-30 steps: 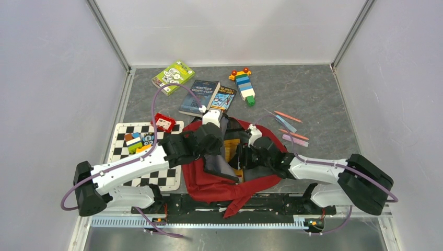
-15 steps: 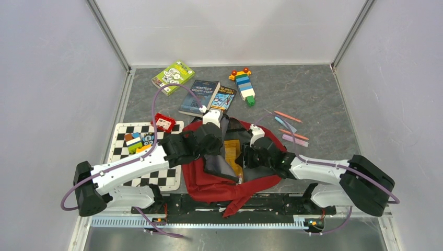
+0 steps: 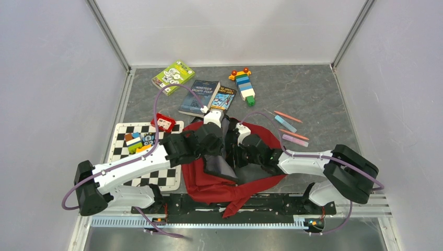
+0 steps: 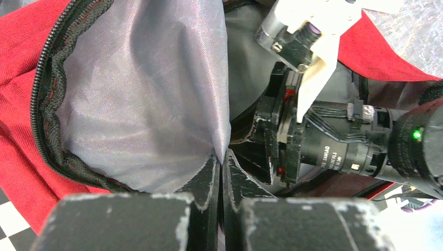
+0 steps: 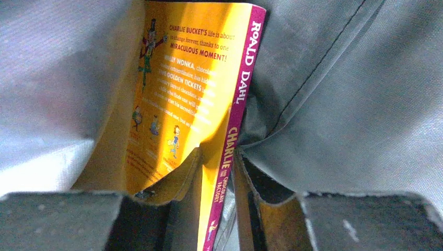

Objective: Pack the student bag
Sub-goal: Place the book in the student bag, then pick up the book from the center of the board.

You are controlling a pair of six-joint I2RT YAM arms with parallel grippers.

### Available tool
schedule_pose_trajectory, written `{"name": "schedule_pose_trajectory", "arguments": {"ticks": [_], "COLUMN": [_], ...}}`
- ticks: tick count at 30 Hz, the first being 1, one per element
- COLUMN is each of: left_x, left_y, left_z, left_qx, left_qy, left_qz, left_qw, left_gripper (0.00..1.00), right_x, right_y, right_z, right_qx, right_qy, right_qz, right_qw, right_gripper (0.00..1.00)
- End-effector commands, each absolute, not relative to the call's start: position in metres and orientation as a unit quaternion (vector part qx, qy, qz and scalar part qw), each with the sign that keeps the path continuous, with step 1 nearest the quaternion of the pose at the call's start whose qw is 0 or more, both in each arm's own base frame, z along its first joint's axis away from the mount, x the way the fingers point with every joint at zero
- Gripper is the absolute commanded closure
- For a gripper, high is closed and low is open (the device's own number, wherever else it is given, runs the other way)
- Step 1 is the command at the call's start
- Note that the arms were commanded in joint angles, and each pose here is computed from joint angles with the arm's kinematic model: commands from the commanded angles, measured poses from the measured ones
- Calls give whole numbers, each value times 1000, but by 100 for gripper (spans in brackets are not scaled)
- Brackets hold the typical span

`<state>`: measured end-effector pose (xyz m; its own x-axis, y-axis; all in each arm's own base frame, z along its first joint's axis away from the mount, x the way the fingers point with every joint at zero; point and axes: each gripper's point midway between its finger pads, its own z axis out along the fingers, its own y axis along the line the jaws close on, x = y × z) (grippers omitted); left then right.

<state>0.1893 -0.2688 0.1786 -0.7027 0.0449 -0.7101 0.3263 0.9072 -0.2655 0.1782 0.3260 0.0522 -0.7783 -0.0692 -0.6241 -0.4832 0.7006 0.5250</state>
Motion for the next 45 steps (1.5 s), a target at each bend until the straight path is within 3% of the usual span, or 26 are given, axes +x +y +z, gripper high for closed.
{"name": "schedule_pose_trajectory", "arguments": {"ticks": [1, 2, 5, 8, 10, 11, 15, 21, 34, 45], "left_x": [198, 200, 203, 207, 211, 214, 244, 326, 525, 616], "left_y": [-273, -269, -256, -245, -238, -234, -204, -144, -20, 72], "left_z": [199, 198, 195, 200, 209, 214, 229, 223, 170, 87], "left_qx": [99, 96, 86, 84, 86, 87, 83, 90, -30, -139], "left_qy": [891, 892, 898, 898, 895, 893, 894, 899, 894, 890], "left_qz": [-204, -198, -178, -170, -166, -164, -153, -116, -147, -167], "left_qw": [394, 394, 393, 397, 405, 410, 413, 412, 422, 402], "left_gripper": [98, 96, 67, 24, 4, 1, 0, 0, 0, 0], "right_x": [187, 188, 193, 198, 202, 203, 212, 226, 242, 260], "right_y": [322, 320, 309, 290, 269, 261, 230, 212, 209, 214], "right_z": [76, 82, 99, 115, 122, 130, 155, 202, 229, 246], "right_qx": [-168, -173, -186, -186, -183, -181, -177, -176, -151, -129], "right_qy": [858, 854, 846, 846, 850, 847, 842, 820, 784, 768], "right_qz": [346, 346, 331, 303, 271, 263, 223, 201, 199, 190], "right_qw": [340, 348, 374, 397, 414, 425, 458, 506, 569, 598], "right_gripper": [66, 64, 51, 35, 25, 21, 11, 4, 2, 2]}}
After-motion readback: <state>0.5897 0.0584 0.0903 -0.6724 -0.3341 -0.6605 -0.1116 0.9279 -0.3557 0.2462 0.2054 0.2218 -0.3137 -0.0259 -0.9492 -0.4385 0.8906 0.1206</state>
